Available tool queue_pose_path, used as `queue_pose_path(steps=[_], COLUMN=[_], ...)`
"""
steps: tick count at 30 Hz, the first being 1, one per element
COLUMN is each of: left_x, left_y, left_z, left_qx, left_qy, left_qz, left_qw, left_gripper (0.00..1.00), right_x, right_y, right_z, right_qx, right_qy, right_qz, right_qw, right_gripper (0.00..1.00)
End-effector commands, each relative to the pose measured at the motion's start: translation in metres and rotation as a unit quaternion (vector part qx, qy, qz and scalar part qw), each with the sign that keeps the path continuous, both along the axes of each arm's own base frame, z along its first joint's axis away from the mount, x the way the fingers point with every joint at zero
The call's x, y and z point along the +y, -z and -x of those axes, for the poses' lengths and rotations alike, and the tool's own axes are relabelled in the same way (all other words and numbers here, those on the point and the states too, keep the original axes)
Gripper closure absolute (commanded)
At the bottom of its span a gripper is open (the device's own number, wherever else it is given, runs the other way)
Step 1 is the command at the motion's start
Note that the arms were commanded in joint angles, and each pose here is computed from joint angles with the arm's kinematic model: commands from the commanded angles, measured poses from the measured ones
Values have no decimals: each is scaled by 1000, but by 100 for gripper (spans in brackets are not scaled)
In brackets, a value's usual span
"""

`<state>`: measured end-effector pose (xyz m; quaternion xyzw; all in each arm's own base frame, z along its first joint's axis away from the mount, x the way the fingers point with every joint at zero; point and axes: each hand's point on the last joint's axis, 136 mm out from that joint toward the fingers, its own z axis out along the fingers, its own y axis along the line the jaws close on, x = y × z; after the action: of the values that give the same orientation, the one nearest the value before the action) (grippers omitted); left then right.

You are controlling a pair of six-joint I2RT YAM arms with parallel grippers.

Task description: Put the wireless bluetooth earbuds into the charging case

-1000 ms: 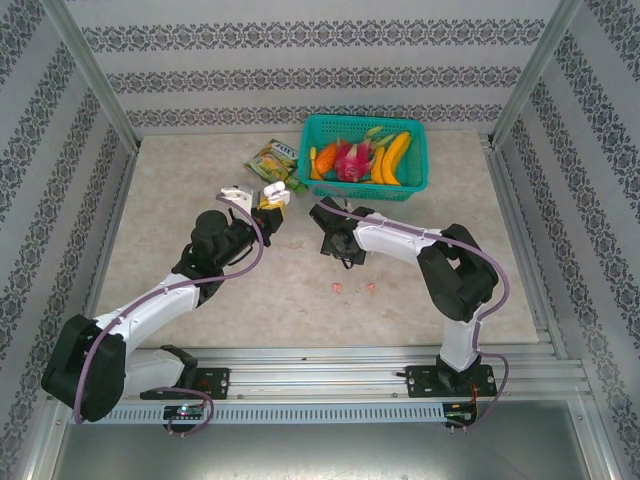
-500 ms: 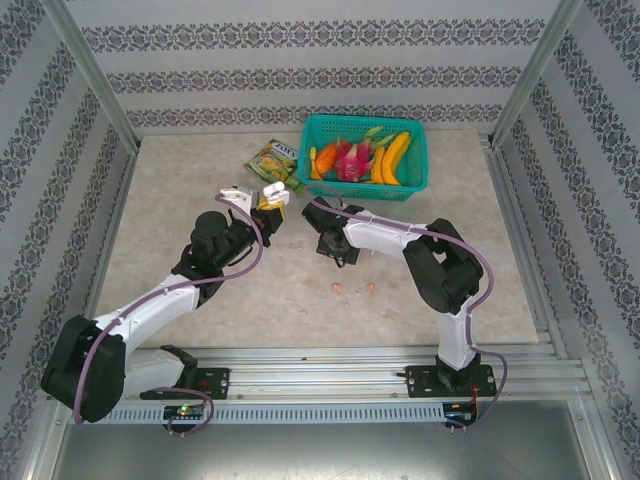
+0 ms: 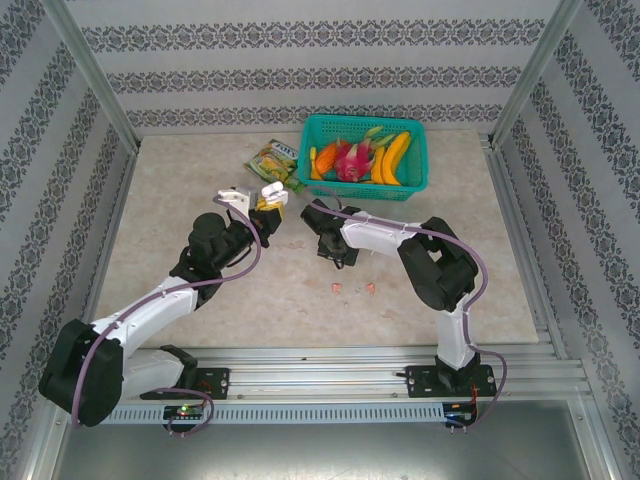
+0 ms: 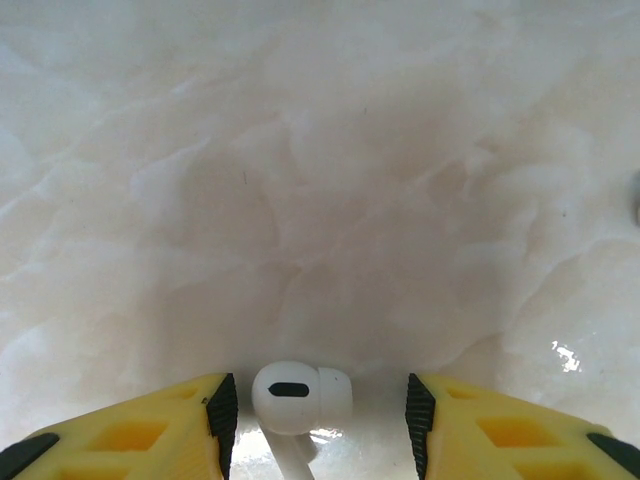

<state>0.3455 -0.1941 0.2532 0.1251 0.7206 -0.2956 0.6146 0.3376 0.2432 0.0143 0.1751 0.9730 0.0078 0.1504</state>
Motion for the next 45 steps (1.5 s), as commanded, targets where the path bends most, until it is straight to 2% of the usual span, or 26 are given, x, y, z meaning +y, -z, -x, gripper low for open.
queue_pose_path(steps=[1, 25, 31, 45], left_x=[1, -4, -6, -9], left_y=[-15, -13, -10, -7], left_z=[4, 3, 4, 4], left_qx=[-25, -19, -15, -8], left_qy=[1, 12, 19, 22], left_qz=[14, 13, 10, 2], left_qw=[1000, 1000, 1000, 1000], left_gripper=[100, 100, 100, 100], right_x=[0, 1, 5, 8], right_y=[1, 1, -9, -36], right_z=[-7, -16, -17, -20], right_qx=[-6, -14, -41, -92], right_qy=[7, 1, -18, -58], right_qz=[8, -10, -35, -59], right_qw=[1000, 1000, 998, 992], right_gripper=[51, 65, 70, 75])
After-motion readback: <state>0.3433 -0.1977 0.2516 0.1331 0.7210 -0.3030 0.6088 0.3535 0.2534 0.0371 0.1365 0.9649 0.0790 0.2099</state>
